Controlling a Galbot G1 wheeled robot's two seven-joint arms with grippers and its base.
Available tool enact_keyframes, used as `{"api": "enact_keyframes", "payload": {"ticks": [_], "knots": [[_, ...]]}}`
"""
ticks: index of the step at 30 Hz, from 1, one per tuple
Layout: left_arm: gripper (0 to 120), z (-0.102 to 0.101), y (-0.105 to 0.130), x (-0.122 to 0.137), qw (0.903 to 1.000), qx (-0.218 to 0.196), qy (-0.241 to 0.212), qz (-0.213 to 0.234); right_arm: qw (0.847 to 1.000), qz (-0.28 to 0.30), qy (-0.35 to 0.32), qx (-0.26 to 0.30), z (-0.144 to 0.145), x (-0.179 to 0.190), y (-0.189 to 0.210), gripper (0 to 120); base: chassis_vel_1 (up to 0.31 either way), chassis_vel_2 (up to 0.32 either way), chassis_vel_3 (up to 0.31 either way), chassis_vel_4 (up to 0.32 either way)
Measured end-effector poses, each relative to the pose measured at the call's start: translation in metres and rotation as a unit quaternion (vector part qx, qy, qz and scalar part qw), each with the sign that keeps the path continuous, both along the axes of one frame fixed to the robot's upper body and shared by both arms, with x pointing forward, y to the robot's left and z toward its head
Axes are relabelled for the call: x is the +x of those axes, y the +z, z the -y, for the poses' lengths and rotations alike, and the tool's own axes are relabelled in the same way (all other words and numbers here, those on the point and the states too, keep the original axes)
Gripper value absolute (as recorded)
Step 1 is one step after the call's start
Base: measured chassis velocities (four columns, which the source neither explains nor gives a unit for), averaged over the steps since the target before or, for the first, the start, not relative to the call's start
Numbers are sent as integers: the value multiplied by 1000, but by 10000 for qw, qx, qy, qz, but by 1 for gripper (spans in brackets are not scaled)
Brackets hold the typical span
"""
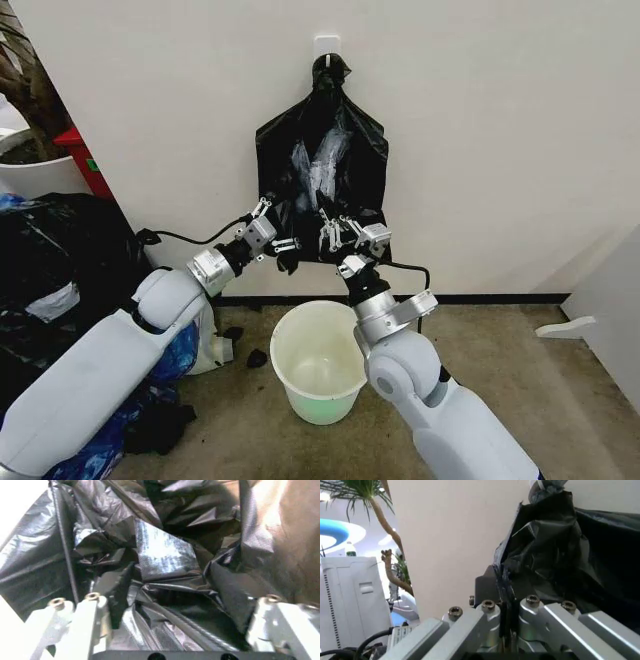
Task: Place the garbage bag over the trash bin.
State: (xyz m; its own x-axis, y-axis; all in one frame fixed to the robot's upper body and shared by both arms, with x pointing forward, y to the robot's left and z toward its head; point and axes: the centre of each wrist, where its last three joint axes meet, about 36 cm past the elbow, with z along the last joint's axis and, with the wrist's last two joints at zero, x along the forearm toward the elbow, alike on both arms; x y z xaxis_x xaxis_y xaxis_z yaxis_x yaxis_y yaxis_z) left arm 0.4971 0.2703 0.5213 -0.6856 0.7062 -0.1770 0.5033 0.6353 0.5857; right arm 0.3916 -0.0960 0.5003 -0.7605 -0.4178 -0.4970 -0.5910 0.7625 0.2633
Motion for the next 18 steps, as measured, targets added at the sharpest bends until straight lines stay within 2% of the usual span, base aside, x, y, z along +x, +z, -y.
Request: {"api": "enact_keyframes", "payload": {"ticks": [5,6,12,13,16,18], "knots": [[34,-4,6,1,10000,-37,16,-11,10000,15,-9,-13,1,0,0,0,0,0,0,0],[34,-4,6,1,10000,-37,16,-11,10000,15,-9,-13,1,0,0,0,0,0,0,0],[11,-9,7,1,9998,-147,82,-60,10000,7,-32,-36,1,0,-1,0,0,0,0,0],[11,-9,7,1,9998,-147,82,-60,10000,7,-32,-36,1,0,-1,0,0,0,0,0],[0,-12,1,-3,9988,-412,173,-185,10000,-10,-57,-61,3,-1,-3,0,0,0,0,0],[0,-14,0,-10,9965,-755,213,-273,9999,-26,-85,-75,6,-3,-4,0,0,0,0,0]]}}
